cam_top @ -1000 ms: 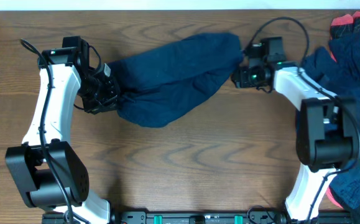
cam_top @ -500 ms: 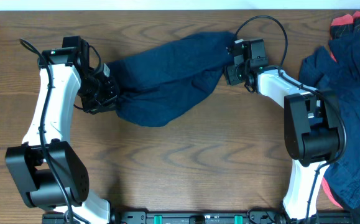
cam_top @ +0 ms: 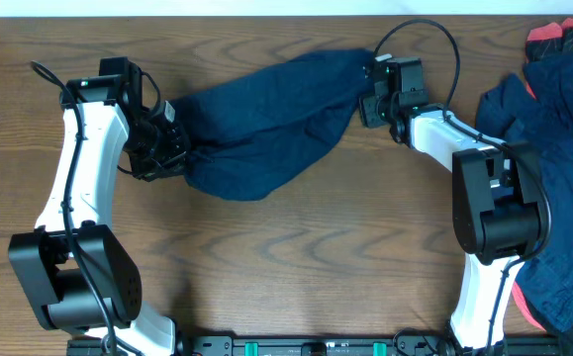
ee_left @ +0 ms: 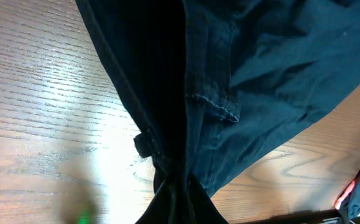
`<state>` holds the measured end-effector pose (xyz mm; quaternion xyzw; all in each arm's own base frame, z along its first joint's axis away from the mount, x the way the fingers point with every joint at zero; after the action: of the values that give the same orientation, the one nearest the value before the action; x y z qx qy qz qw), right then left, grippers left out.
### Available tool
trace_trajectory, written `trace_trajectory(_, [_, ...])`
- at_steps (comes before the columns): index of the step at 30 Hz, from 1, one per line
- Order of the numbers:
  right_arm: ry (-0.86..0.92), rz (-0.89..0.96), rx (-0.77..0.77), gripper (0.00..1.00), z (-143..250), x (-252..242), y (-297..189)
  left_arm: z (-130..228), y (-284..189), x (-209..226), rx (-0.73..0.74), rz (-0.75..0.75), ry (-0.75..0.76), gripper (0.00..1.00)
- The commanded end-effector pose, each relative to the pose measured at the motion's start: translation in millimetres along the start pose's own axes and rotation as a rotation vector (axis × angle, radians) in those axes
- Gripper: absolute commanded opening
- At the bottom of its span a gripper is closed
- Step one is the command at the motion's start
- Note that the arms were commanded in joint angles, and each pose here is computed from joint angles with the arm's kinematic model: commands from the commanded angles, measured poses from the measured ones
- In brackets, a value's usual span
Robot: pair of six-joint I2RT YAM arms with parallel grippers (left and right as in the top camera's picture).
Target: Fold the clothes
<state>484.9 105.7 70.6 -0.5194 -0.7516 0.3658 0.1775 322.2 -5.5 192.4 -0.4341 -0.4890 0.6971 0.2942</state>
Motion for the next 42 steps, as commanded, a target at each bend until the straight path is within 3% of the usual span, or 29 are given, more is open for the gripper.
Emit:
trace_trajectory(1, [-0.02, -0.019, -0.039, 0.59, -11, 9, -3, 0, -4, 1, -0.014, -0.009, 0.015, 0.06])
trace_trajectory(4, [-0.021, -0.019, -0.044, 0.5, -12, 10, -3, 0, -4, 1, -0.014, -0.008, 0.015, 0.06])
trace_trajectory(7, [-0.021, -0.023, -0.044, 0.34, -12, 10, -3, 0, -4, 1, -0.014, -0.008, 0.015, 0.06])
trace_trajectory(11, [-0.008, -0.025, -0.048, 0.01, -12, 10, -3, 0, -4, 1, -0.014, -0.008, 0.015, 0.06])
trace_trajectory(19, [0.059, 0.052, 0.045, 0.01, -6, -5, -25, 0, -5, 3, -0.026, -0.023, 0.015, 0.06])
trace_trajectory(23, [0.111, 0.083, 0.056, 0.01, -20, -28, -84, -3, -24, 7, -0.074, -0.005, -0.004, 0.06])
trace_trajectory(32, [0.17, 0.208, -0.213, 0.01, -62, -63, -281, 16, -111, 18, -0.321, 0.143, -0.056, 0.06])
trace_trajectory(37, [0.067, 0.201, -0.221, 0.01, -50, -49, -332, 37, -141, 18, -0.41, 0.26, -0.07, 0.06])
trace_trajectory(42, [-0.066, 0.044, -0.212, 0.01, -36, -22, -355, 58, -161, 8, -0.47, 0.344, -0.014, 0.06])
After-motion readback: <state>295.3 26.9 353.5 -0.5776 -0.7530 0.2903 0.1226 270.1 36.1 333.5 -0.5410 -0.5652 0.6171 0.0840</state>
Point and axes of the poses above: each gripper's point midway between its finger pads, its own y axis out along the fingers, its own x axis along the line the jaws close on, z = x × y, the point moved 7 cm from there along -y, back along the fingers, and after that the axes turned 9 degrees about -y, right-handed, at the moved point
